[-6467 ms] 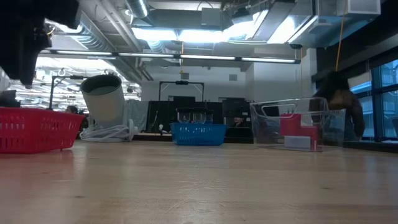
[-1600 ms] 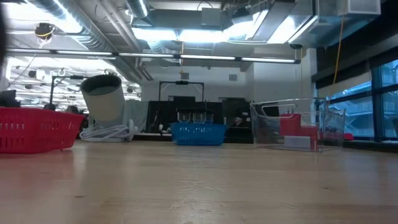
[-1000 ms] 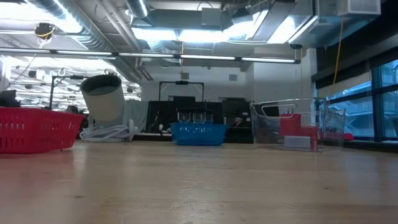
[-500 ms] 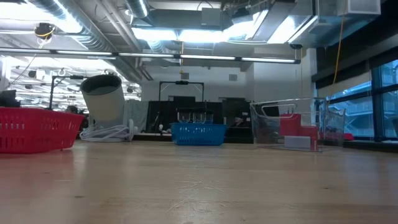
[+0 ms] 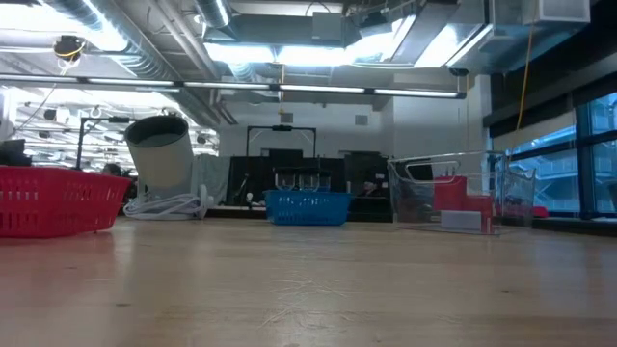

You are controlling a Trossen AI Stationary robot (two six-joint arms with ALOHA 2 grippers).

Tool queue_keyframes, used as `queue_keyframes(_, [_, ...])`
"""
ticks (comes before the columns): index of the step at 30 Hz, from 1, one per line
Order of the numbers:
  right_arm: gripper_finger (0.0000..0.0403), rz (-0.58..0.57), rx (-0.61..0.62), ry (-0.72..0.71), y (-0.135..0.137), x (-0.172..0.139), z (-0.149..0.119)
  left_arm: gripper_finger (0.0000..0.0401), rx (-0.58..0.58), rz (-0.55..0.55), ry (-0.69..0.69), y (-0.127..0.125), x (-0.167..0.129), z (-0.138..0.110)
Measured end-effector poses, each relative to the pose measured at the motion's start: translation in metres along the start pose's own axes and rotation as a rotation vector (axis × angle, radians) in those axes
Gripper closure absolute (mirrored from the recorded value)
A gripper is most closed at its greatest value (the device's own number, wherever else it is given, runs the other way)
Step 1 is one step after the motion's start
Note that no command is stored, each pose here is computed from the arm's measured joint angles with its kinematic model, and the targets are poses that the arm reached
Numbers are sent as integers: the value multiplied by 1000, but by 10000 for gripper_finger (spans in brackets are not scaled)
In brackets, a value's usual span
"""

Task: Pick & Place Office items
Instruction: Put the blue digital alarm clock into the red basket

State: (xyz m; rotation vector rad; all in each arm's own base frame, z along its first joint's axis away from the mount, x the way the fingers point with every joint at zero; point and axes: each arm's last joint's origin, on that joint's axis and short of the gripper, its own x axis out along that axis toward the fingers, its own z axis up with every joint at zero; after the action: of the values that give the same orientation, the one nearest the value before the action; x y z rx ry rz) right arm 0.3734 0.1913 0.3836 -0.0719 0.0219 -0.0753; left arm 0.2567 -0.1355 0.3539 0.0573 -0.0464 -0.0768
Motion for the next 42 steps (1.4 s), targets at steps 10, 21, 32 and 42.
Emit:
queue_keyframes(10, [157,21,9,2,0,-1,0,249,-47,-1,-2,0,0,0])
queue_keyframes(21, [59,58,181,131,-18,-54,32,248,-65,56,81,2,0,-8])
queue_keyframes(32, [75,-13,274,382,-31,-79,18,247,-266,313,636,18,-22,-67])
queue_keyframes(42, [84,-64,234,414,-32,-80,12,247,-463,599,1176,35,-71,-116])
